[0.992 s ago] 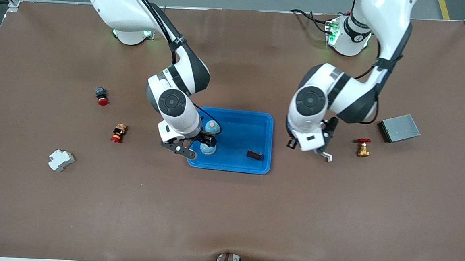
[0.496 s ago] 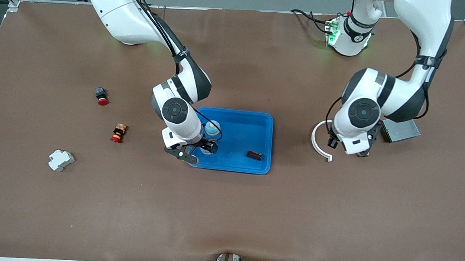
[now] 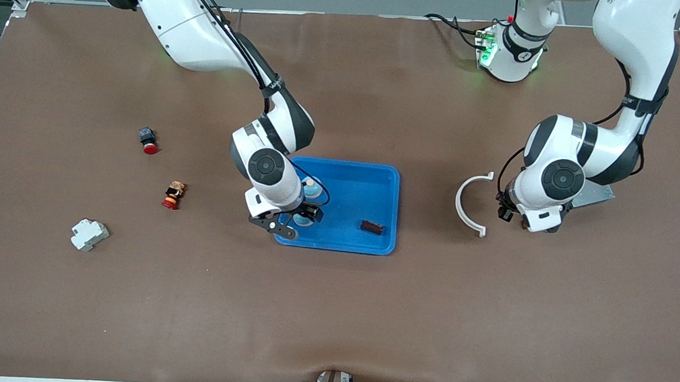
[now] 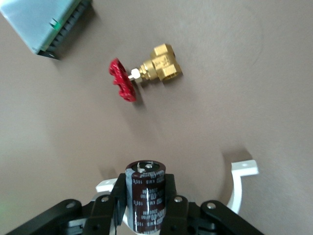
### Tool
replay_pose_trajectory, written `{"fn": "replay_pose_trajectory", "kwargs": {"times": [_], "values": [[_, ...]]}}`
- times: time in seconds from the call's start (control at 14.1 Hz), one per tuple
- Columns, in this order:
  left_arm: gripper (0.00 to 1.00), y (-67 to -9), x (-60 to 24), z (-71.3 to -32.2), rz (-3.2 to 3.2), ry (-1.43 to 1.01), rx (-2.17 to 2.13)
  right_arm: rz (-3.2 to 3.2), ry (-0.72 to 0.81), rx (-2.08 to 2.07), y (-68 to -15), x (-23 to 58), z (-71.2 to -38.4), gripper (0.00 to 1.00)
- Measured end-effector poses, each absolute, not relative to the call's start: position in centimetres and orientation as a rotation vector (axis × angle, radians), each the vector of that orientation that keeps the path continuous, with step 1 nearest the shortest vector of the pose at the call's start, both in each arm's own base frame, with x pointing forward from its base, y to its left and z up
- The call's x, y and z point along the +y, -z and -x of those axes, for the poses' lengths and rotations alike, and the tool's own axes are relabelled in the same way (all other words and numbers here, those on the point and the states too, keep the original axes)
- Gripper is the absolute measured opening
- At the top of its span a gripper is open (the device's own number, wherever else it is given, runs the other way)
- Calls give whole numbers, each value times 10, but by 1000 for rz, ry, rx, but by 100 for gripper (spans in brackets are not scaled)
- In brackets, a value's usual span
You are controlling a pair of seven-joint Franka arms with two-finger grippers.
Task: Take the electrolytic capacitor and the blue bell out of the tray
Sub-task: 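Set the capacitor by the valve while the right gripper lifts the bell, then grasp the second capacitor with the left gripper while the right gripper carries the bell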
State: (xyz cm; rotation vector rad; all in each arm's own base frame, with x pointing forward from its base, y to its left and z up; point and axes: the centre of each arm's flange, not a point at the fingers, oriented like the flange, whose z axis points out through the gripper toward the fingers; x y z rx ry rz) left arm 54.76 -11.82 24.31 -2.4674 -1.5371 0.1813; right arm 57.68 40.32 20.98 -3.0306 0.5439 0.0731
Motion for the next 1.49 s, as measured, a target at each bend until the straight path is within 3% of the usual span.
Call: {"fn": "replay_pose_trajectory", "kwargs": {"times": [0.85,1.06,1.13,1.28,1.35,1.49], "values": [[33,-176,-122,-535,2516,-190,-1476,3035,-77,526,-188,412,-572,100],[60,-175,-121,-534,2503,-202,-1471,3035,-78,525,-186,413,-572,96],[70,-176,-120,-534,2499,-203,-1474,3034,-77,524,-186,413,-573,90],[90,-182,-115,-538,2484,-204,-1483,3033,-74,525,-187,413,-574,67],[99,-189,-112,-541,2474,-202,-1489,3031,-71,524,-188,414,-574,65],[100,-211,-111,-551,2450,-199,-1502,3031,-71,524,-188,414,-574,65]]}}
